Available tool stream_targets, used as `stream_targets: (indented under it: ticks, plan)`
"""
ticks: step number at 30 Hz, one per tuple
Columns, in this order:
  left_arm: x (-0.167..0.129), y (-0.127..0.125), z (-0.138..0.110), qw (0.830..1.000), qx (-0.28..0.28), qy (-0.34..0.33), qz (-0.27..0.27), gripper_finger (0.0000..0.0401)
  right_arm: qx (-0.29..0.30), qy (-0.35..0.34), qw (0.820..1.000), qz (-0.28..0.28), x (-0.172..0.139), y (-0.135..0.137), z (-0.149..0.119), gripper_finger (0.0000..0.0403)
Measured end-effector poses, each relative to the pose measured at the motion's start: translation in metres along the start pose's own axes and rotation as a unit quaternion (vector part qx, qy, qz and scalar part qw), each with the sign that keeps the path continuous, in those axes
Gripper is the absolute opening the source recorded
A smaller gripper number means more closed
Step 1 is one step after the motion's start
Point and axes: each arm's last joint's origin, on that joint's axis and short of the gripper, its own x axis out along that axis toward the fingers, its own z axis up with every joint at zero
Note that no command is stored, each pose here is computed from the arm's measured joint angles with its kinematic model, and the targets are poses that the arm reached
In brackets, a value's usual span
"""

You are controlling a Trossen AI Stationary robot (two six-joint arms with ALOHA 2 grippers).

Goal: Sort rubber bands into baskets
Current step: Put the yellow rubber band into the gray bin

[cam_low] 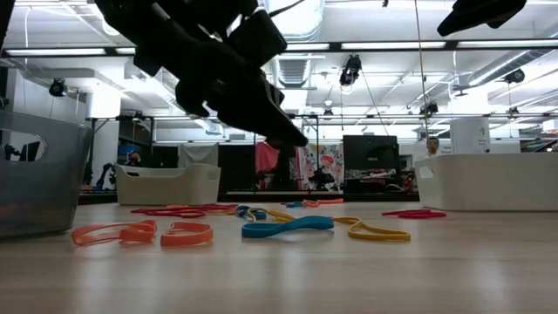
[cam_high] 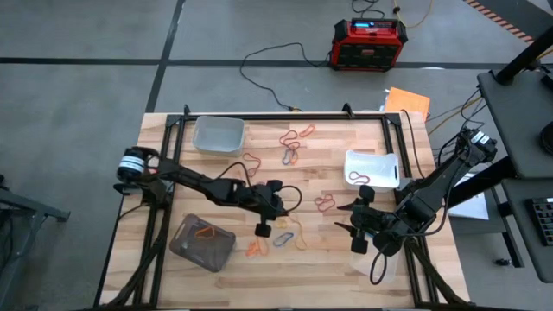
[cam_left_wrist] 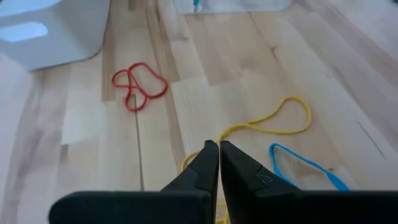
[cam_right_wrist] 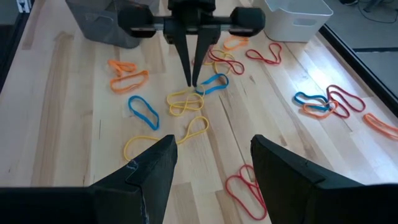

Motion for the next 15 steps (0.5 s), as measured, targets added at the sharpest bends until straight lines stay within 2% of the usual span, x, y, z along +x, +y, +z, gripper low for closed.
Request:
stream_targets:
  ticks: [8,15]
  plan:
    - [0.006,-0.002,-0.007,1.000,0.005,0.019,-0.011,0.0007,0.001,-0.001,1.000,0.001,0.000,0.000,0.000,0.0201]
    - [0.013,-0.003,-0.016,0.999,-0.014,0.039,-0.015,0.0075,0.001,-0.001,1.000,0.001,0.000,0.000,0.000,0.0201]
